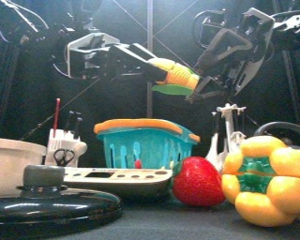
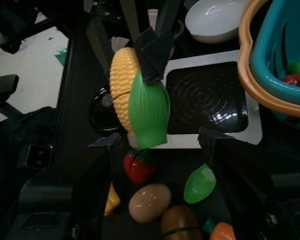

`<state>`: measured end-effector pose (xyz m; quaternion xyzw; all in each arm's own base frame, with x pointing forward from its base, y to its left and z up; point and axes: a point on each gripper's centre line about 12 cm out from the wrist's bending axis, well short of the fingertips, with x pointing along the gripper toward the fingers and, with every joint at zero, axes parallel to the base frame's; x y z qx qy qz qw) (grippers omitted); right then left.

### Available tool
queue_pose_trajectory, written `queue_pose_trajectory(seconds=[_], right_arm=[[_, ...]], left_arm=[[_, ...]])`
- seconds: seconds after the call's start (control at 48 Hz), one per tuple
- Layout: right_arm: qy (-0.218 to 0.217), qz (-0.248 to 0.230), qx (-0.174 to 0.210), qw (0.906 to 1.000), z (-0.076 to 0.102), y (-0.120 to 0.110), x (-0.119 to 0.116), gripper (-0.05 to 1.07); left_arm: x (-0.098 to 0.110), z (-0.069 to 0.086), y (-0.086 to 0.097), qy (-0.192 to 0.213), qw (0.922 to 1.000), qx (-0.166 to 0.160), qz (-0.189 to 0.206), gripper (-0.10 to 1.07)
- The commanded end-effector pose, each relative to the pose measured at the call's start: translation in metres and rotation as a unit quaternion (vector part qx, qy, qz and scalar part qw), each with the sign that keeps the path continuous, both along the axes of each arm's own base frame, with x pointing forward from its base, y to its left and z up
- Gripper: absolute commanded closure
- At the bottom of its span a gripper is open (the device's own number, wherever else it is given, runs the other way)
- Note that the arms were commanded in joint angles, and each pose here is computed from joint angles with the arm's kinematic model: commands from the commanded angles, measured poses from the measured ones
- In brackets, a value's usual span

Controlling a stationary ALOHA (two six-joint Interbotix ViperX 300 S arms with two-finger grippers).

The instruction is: Regrasp corn

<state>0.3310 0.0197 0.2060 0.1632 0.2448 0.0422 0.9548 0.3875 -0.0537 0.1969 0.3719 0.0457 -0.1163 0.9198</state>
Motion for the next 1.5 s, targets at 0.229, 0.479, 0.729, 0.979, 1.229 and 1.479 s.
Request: queue_pose_trajectory(seconds=[0.229,0.479,0.729,0.979,1.229,1.479], right_arm=[[-0.037,0.013,-0.002,0.9992,0.020,0.001,0.008,0.06],[-0.038,0.017,-0.001,0.9991,0.019,0.001,0.008,0.28],[-0.037,0.012,-0.001,0.9992,0.019,-0.002,0.007,0.39],[-0.036,0.007,0.000,0.9993,0.018,-0.005,0.007,0.40],[-0.035,0.007,0.000,0.9994,0.017,-0.005,0.006,0.40],[-0.030,0.000,-0.001,0.9995,0.014,-0.008,0.000,0.40]], left_arm=[[0.006,0.009,-0.001,-0.021,0.9998,-0.004,0.000,0.40],[0.007,0.012,-0.001,-0.032,0.9995,-0.007,0.000,0.40],[0.007,0.012,0.005,-0.030,0.9990,-0.026,0.021,0.37],[0.006,0.013,0.009,-0.028,0.9976,-0.047,0.042,0.15],[0.006,0.017,0.008,-0.040,0.9967,-0.057,0.042,0.06],[0.001,0.028,0.010,-0.050,0.9879,-0.125,0.077,0.03]])
